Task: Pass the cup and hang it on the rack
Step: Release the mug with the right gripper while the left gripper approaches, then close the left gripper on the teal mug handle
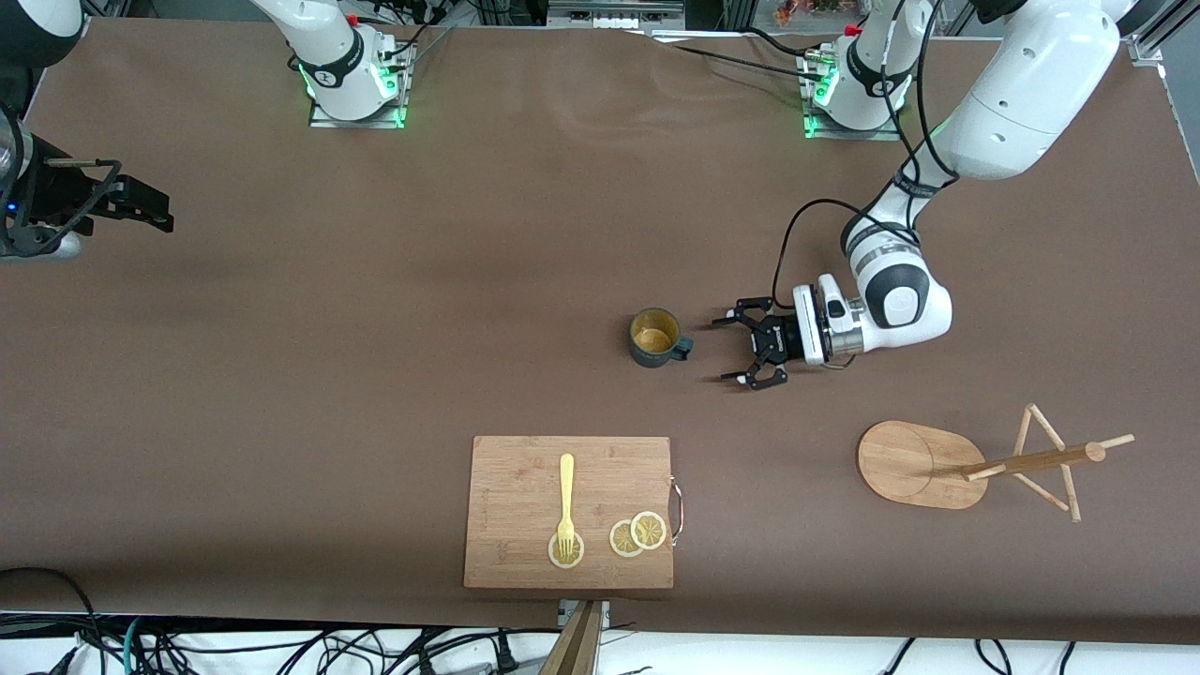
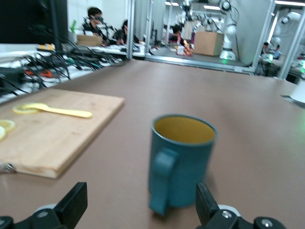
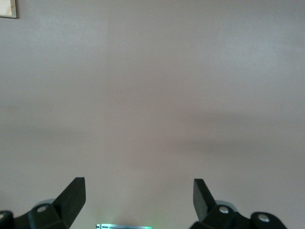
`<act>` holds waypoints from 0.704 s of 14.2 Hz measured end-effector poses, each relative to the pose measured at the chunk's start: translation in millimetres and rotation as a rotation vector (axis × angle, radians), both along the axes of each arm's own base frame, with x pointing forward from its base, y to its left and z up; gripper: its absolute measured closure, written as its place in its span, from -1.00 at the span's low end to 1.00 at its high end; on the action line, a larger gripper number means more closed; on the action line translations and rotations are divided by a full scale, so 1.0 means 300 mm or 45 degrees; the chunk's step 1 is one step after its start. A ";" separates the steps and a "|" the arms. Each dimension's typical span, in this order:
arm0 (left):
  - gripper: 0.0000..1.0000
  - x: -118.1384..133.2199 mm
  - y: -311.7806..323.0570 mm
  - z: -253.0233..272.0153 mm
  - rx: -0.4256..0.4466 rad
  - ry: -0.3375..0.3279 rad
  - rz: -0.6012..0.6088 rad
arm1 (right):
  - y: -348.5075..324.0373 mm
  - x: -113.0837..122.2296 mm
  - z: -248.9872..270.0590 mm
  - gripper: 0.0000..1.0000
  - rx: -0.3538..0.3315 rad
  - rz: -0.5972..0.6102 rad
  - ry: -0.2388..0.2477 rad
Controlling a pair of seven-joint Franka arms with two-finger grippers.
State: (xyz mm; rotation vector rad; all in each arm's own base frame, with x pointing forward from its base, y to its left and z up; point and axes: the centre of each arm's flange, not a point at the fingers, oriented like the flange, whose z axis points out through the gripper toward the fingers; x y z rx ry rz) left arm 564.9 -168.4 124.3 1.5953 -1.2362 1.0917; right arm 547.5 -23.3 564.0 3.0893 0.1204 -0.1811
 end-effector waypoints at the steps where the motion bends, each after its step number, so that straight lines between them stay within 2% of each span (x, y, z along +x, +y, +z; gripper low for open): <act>1: -1.00 0.011 -0.014 0.000 -0.013 -0.003 0.008 | 0.001 0.000 0.000 -1.00 0.000 0.001 0.001; 4: -1.00 0.018 -0.038 -0.039 -0.021 -0.017 -0.002 | 0.004 -0.001 -0.001 -1.00 0.000 0.002 0.005; 10: -1.00 -0.027 -0.075 -0.137 -0.017 -0.082 -0.044 | 0.005 -0.003 -0.002 -1.00 0.000 0.003 0.012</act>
